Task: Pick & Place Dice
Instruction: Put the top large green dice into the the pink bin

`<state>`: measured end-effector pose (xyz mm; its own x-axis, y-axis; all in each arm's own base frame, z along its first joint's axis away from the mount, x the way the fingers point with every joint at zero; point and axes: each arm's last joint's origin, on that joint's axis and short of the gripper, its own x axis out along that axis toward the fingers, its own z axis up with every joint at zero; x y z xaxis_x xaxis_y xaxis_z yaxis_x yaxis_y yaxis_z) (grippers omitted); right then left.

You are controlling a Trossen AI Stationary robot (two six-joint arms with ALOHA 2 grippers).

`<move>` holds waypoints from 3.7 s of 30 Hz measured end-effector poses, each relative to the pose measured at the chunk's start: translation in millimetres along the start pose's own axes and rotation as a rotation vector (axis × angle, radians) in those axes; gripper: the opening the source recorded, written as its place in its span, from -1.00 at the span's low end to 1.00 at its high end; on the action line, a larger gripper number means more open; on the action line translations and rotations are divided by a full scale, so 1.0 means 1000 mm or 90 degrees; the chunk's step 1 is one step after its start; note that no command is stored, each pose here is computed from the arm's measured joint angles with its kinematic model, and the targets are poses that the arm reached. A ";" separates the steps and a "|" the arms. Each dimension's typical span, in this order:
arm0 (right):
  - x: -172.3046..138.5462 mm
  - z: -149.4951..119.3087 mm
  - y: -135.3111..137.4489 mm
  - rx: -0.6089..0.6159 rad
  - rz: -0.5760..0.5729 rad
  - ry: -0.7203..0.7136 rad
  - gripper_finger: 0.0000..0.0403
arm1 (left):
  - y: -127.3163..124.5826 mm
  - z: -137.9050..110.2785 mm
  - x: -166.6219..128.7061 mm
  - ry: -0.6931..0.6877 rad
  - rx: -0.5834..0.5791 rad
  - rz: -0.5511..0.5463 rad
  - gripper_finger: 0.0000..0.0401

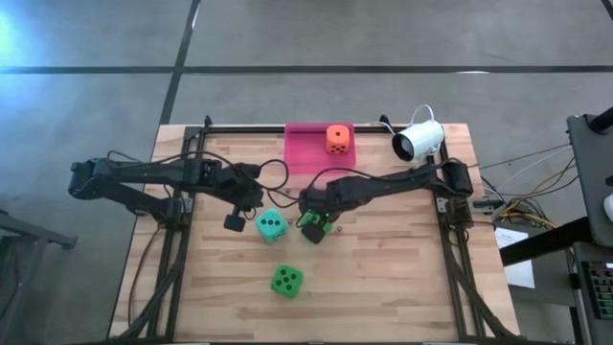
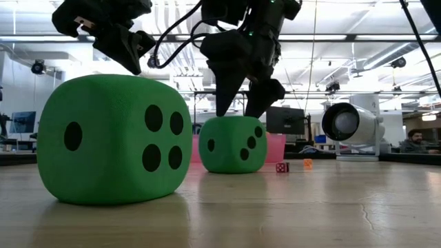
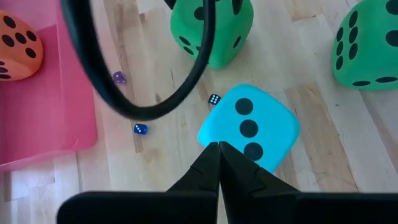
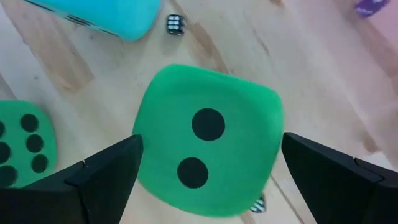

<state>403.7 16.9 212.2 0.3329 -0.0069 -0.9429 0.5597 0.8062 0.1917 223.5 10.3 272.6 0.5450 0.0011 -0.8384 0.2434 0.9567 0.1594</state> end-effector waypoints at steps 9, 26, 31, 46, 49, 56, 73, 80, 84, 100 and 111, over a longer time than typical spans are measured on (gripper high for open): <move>-0.009 0.002 0.003 -0.005 0.001 -0.014 0.89 | 0.000 0.000 0.000 0.001 0.000 0.000 -0.96; -0.007 0.001 0.007 -0.005 -0.015 -0.041 0.89 | 0.000 0.000 0.000 0.002 0.002 -0.001 -0.96; -0.004 -0.001 0.006 -0.005 -0.019 -0.036 0.89 | 0.000 0.000 0.000 0.002 0.002 -0.001 -0.96; -0.001 -0.002 0.006 0.002 -0.010 -0.039 0.89 | 0.000 0.000 0.000 0.002 0.002 -0.001 -0.96; -0.001 -0.002 0.006 0.002 -0.008 -0.041 0.89 | 0.000 0.000 0.000 0.002 0.002 -0.001 -0.96; 0.002 -0.004 0.005 0.006 -0.009 -0.039 0.89 | 0.000 0.000 0.000 0.002 0.002 -0.001 -0.96; 0.002 -0.004 0.008 -0.005 0.011 -0.037 0.89 | 0.000 0.000 0.000 0.002 0.000 -0.001 -0.96; 0.002 -0.006 0.011 -0.018 0.015 -0.038 0.89 | 0.000 0.000 0.000 0.002 0.000 -0.001 -0.96; 0.002 -0.008 0.013 -0.026 0.017 -0.039 0.89 | 0.000 0.000 0.000 0.002 0.001 -0.001 -0.96; 0.015 -0.015 0.011 -0.025 0.035 -0.042 0.89 | 0.000 0.000 0.000 0.002 0.002 -0.001 -0.96; 0.015 -0.015 0.010 -0.055 0.014 -0.053 0.89 | 0.000 -0.001 0.000 0.002 0.002 -0.001 -0.96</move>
<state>403.1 33.3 195.8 0.4091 -0.0345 -0.9118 0.4844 0.8551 0.1849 223.0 10.3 272.2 0.5415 0.0007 -0.8407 0.2465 0.9559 0.1596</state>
